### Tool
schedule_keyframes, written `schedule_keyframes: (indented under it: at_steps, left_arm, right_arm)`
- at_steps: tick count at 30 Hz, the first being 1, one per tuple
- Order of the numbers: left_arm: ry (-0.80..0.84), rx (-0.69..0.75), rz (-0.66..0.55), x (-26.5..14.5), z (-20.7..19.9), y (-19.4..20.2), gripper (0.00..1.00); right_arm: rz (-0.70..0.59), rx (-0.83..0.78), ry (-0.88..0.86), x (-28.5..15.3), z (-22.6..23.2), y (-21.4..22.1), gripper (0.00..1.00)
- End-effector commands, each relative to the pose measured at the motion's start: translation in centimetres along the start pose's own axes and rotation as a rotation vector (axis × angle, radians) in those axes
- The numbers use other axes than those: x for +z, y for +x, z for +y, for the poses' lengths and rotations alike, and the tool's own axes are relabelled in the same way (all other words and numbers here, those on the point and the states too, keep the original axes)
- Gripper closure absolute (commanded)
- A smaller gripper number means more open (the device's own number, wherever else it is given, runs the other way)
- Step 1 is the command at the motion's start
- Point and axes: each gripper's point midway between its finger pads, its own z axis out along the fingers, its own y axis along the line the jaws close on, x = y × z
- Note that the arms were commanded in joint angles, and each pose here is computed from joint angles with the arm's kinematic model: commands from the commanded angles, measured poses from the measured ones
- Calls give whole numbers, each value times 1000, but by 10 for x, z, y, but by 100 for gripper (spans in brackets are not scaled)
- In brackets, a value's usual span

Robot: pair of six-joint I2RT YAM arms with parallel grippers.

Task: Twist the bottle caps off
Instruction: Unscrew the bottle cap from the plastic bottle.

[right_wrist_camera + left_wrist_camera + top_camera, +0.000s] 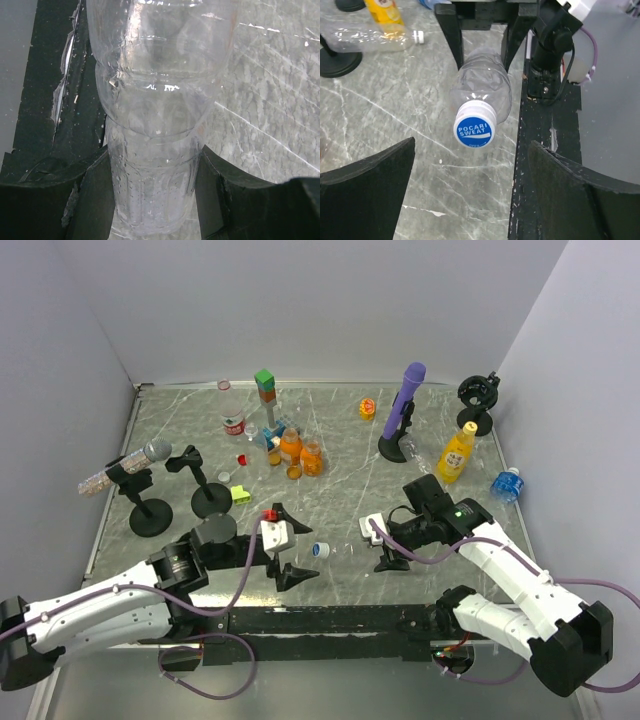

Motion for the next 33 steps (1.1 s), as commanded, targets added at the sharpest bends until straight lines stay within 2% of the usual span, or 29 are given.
schedule_keyframes:
  at_steps: [1, 6, 13, 20, 25, 30, 31, 33]
  left_arm:
    - [54, 102, -131, 8, -4, -43, 6]
    - [49, 85, -154, 11, -3, -47, 13]
    - [56, 60, -121, 15, -4, -39, 33]
    - [51, 54, -104, 15, -3, -34, 35]
    - [48, 52, -102, 16, -2, -35, 60]
    - [52, 28, -72, 16, -3, -29, 96]
    - [49, 12, -70, 16, -3, -29, 99]
    - [35, -49, -72, 15, -3, -31, 99]
  right_arm:
    - [-42, -39, -25, 2, 3, -7, 85]
    - [-42, -33, -29, 2, 3, -7, 85]
    - [-42, -33, -29, 2, 3, -8, 85]
    - [-43, -29, -31, 2, 3, -8, 85]
    - [-41, -30, -30, 2, 3, -8, 85]
    - [-42, -30, -26, 1, 2, -9, 85]
    - [-42, -27, -26, 1, 2, -9, 85]
    - [-39, -21, -24, 2, 2, -8, 85]
